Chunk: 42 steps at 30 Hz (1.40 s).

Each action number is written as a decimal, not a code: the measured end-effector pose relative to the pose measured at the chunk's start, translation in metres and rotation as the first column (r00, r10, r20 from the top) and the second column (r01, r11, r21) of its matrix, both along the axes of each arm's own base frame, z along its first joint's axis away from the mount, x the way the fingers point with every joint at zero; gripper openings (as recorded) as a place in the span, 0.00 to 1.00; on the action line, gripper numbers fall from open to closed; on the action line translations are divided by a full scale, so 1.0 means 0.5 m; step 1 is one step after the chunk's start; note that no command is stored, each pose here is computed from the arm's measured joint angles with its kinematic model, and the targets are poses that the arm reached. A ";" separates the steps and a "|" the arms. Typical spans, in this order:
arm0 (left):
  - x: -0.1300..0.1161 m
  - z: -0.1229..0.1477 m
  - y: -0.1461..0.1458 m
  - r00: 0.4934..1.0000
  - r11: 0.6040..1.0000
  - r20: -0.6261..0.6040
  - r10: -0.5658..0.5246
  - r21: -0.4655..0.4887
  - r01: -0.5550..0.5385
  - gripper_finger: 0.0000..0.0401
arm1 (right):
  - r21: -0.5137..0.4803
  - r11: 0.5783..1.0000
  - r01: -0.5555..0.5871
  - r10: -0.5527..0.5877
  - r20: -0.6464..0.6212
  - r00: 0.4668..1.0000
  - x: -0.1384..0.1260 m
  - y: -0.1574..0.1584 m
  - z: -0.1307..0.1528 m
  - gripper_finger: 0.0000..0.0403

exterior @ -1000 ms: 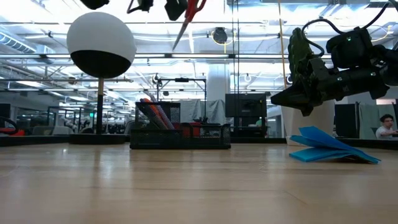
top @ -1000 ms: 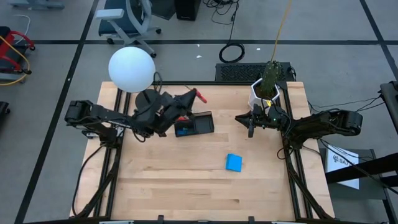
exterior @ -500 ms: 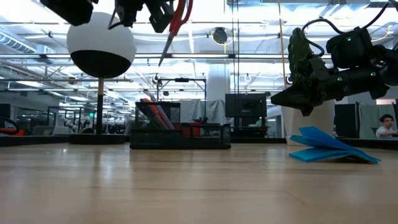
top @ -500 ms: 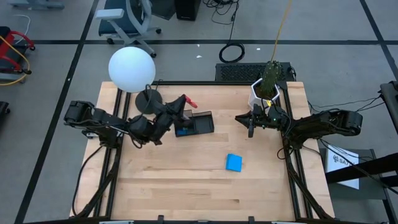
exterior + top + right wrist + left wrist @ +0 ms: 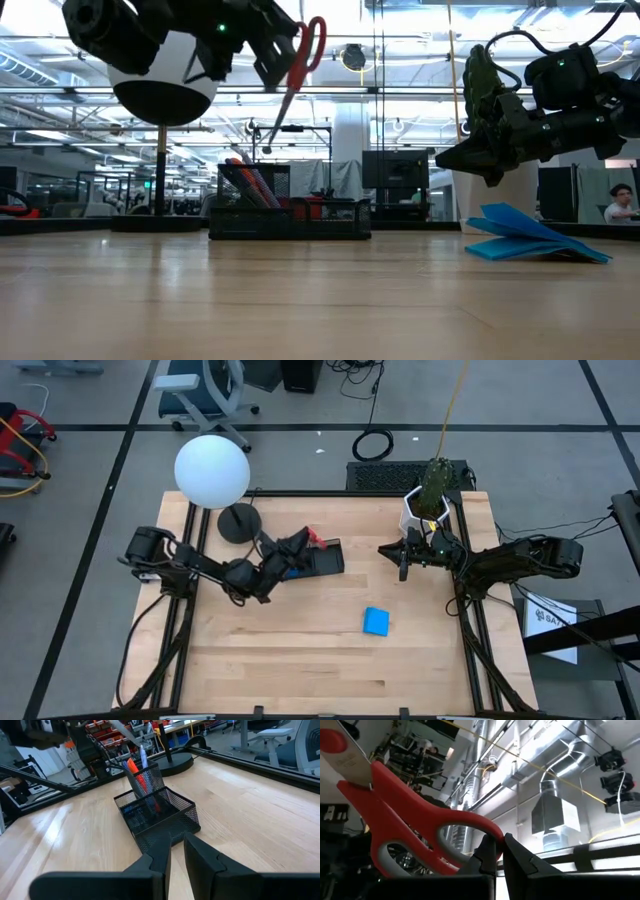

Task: Pick and place office supplies into organizer
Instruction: Put the red scissors into the black desk organizer

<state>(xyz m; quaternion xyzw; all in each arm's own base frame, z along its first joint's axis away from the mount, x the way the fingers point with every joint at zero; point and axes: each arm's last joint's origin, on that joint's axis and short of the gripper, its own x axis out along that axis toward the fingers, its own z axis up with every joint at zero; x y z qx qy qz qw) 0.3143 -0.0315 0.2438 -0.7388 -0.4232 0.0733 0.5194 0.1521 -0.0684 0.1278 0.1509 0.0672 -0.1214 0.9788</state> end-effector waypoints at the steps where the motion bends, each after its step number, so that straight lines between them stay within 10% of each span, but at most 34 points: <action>1: 0.002 -0.004 0.000 1.000 1.000 0.001 -0.003 -0.005 0.003 0.03 | 0.000 1.000 0.000 0.000 0.001 1.000 0.000 0.000 0.000 0.12; 42: -0.101 -0.151 0.003 0.977 0.991 -0.203 0.061 -0.108 -0.085 0.07 | 0.000 1.000 0.000 0.000 0.000 1.000 0.000 0.000 0.000 0.12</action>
